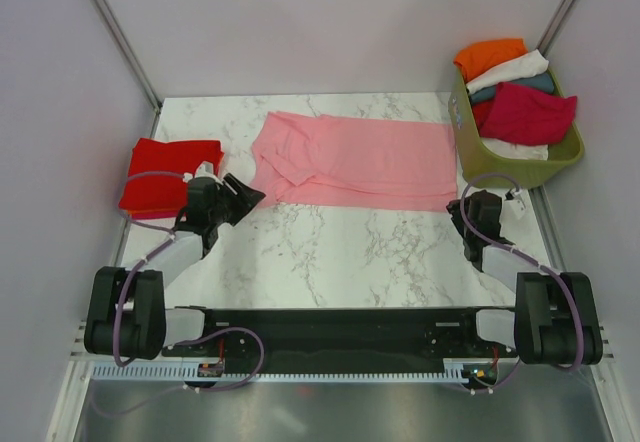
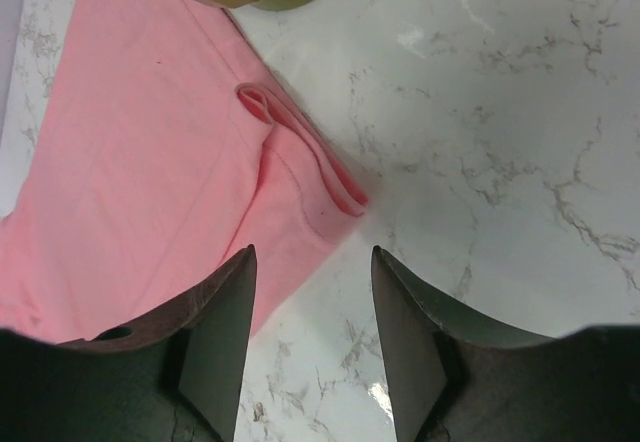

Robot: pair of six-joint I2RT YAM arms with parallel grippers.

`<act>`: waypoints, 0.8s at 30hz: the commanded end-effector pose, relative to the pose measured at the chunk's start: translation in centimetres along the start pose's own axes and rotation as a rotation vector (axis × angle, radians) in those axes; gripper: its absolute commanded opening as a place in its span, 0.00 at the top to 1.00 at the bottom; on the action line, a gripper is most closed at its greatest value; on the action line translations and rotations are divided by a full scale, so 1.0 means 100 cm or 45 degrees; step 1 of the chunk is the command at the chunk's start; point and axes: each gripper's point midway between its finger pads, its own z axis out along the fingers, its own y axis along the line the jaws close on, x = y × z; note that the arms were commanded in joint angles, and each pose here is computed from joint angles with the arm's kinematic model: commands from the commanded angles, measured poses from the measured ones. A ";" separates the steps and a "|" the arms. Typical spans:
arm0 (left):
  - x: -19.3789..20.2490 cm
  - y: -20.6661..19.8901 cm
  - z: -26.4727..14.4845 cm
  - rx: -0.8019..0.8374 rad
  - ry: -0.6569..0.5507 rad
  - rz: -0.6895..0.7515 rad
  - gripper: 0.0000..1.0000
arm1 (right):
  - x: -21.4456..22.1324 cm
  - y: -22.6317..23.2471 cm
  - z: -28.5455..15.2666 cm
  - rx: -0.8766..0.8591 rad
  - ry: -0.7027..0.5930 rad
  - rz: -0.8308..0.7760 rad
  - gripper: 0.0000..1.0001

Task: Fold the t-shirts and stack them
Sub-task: Fold the tshirt

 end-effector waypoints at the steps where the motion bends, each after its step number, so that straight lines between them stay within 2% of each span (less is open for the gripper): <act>1: -0.021 -0.006 0.001 0.045 -0.170 -0.058 0.36 | -0.004 0.004 0.005 -0.024 -0.034 0.052 0.43; 7: -0.020 0.009 0.007 -0.003 -0.211 -0.071 0.41 | 0.001 -0.007 0.014 0.012 -0.050 0.088 0.47; 14: -0.015 0.016 0.014 -0.021 -0.202 -0.099 0.44 | 0.015 -0.014 0.027 0.057 0.015 0.102 0.53; 17: -0.014 0.019 0.014 -0.037 -0.212 -0.104 0.45 | 0.013 -0.016 0.028 0.074 0.000 0.099 0.63; 19: -0.014 0.020 0.012 -0.044 -0.221 -0.113 0.46 | 0.011 -0.018 0.028 0.090 -0.011 0.086 0.76; 20: -0.013 0.020 0.012 -0.044 -0.222 -0.114 0.46 | 0.011 -0.021 0.027 0.107 -0.010 0.081 0.87; 21: -0.014 0.021 0.011 -0.048 -0.229 -0.116 0.47 | 0.009 -0.020 0.025 0.105 -0.018 0.080 0.92; 24: -0.013 0.023 0.008 -0.059 -0.240 -0.118 0.49 | 0.003 -0.019 0.017 0.097 -0.045 0.071 1.00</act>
